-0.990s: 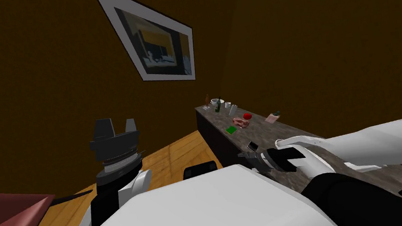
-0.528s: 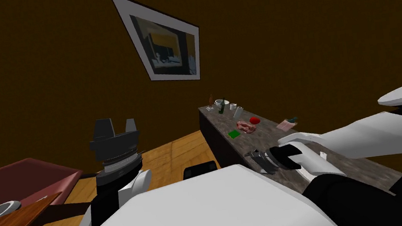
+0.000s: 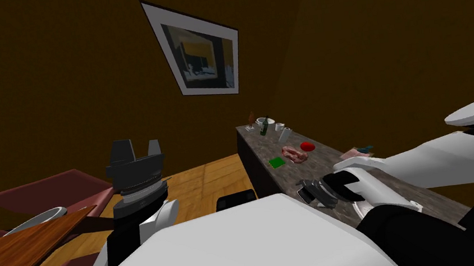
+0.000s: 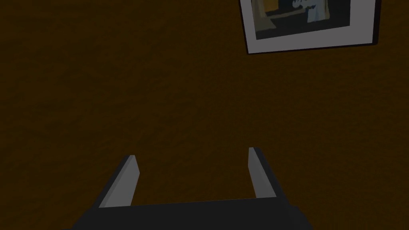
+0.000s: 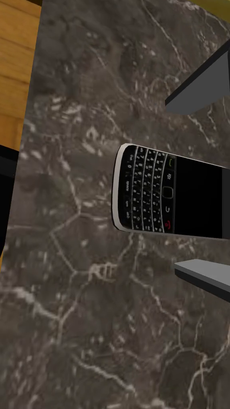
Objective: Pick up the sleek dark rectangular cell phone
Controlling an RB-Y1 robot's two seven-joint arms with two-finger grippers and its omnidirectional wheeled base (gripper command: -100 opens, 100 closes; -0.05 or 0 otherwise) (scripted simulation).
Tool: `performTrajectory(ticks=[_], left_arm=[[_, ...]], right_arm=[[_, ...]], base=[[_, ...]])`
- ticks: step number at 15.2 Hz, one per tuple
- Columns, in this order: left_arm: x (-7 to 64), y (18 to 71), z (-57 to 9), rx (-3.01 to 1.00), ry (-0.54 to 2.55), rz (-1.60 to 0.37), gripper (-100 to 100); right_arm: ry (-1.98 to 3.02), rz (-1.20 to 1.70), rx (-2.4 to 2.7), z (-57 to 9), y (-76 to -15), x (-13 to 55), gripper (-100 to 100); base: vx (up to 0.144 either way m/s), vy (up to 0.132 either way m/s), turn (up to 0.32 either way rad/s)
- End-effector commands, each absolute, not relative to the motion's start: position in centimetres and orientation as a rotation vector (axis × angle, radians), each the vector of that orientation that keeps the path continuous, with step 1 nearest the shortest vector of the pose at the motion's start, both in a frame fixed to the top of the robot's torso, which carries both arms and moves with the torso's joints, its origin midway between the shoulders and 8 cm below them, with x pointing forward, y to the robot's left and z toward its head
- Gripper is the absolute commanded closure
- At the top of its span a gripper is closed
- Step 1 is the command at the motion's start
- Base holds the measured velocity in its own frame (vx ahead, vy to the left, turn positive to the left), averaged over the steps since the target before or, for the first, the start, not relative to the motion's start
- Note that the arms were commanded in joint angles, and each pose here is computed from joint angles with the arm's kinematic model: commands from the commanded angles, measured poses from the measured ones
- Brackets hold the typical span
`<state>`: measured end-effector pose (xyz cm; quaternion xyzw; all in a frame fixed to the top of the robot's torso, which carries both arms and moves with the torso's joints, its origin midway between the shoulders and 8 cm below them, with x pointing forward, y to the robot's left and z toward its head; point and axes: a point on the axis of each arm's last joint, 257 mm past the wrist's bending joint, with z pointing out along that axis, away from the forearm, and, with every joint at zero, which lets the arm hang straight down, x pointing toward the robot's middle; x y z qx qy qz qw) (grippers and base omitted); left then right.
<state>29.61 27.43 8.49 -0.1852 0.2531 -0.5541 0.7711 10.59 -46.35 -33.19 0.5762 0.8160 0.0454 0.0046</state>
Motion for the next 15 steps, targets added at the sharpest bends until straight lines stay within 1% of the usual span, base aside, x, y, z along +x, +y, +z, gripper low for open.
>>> performTrajectory(ticks=[1, 8, 9, 13, 15], left_arm=[[29.6, 27.4, 8.5, -0.402, 0.549, -1.201, 0], [29.6, 27.4, 8.5, -0.402, 0.549, -1.201, 0], [29.6, 27.4, 8.5, -0.402, 0.549, -1.201, 0], [29.6, 27.4, 8.5, -0.402, 0.549, -1.201, 0], [29.6, 27.4, 8.5, -0.401, 0.549, -1.201, 0]], right_arm=[[2.549, 0.14, 1.81, -33.7, -46.8, 9.9, -100], [2.529, 0.135, 1.827, -34.6, -47.6, 8.4, -100], [2.529, 0.134, 1.826, -34.7, -47.7, 8.3, 100], [2.527, 0.133, 1.831, -34.7, -47.7, 8.2, 100], [2.541, 0.138, 1.816, -34.1, -47.1, 9.3, 100]], base=[[0.02, 0.038, 0.053], [0.022, 0.042, 0.042], [0.005, 0.008, -0.002], [0.0, 0.001, -0.004], [-0.018, -0.029, -0.064]])
